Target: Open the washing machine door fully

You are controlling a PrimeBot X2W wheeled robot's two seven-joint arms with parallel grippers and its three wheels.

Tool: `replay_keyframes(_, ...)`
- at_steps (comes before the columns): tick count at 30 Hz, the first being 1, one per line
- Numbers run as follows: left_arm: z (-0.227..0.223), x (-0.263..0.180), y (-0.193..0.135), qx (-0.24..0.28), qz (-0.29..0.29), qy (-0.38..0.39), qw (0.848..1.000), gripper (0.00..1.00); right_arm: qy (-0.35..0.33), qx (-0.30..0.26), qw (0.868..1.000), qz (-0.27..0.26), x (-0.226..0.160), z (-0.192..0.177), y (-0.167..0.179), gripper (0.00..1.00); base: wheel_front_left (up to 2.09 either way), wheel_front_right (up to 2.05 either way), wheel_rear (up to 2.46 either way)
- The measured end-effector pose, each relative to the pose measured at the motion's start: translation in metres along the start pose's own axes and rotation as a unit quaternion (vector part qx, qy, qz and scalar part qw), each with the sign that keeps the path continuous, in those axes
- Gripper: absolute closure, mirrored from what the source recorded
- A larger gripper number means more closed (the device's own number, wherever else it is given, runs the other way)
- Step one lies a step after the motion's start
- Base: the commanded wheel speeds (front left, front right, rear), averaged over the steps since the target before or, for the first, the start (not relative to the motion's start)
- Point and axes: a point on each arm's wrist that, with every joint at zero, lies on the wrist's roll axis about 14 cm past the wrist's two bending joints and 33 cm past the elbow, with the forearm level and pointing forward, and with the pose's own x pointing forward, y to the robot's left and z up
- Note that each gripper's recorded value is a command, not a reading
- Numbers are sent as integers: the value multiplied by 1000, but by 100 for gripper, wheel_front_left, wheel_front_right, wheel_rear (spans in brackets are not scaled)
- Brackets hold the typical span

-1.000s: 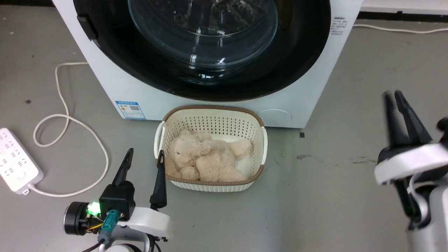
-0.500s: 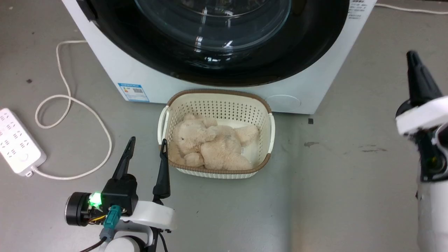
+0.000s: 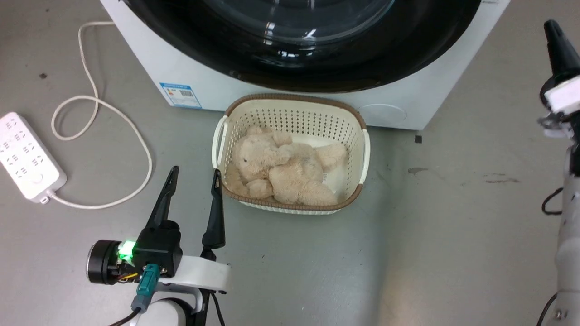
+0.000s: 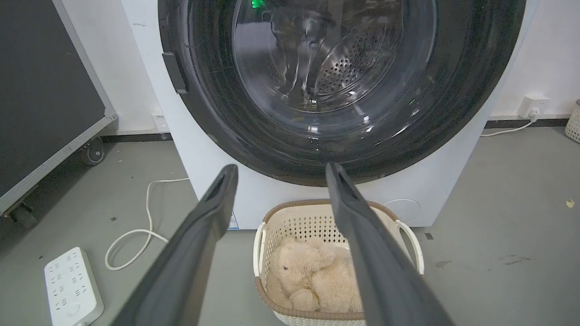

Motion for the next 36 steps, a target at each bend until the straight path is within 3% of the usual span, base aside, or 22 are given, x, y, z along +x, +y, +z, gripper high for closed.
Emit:
replay_keyframes(12, -12, 6, 2, 3, 5, 6, 1000, 0, 89, 96, 991, 0, 45, -14, -2, 100, 0, 0, 0)
replay_keyframes(36, -34, 11, 9, 14, 25, 17, 999, 0, 222, 247, 942, 43, 118, -34, 27, 100, 0, 0, 0)
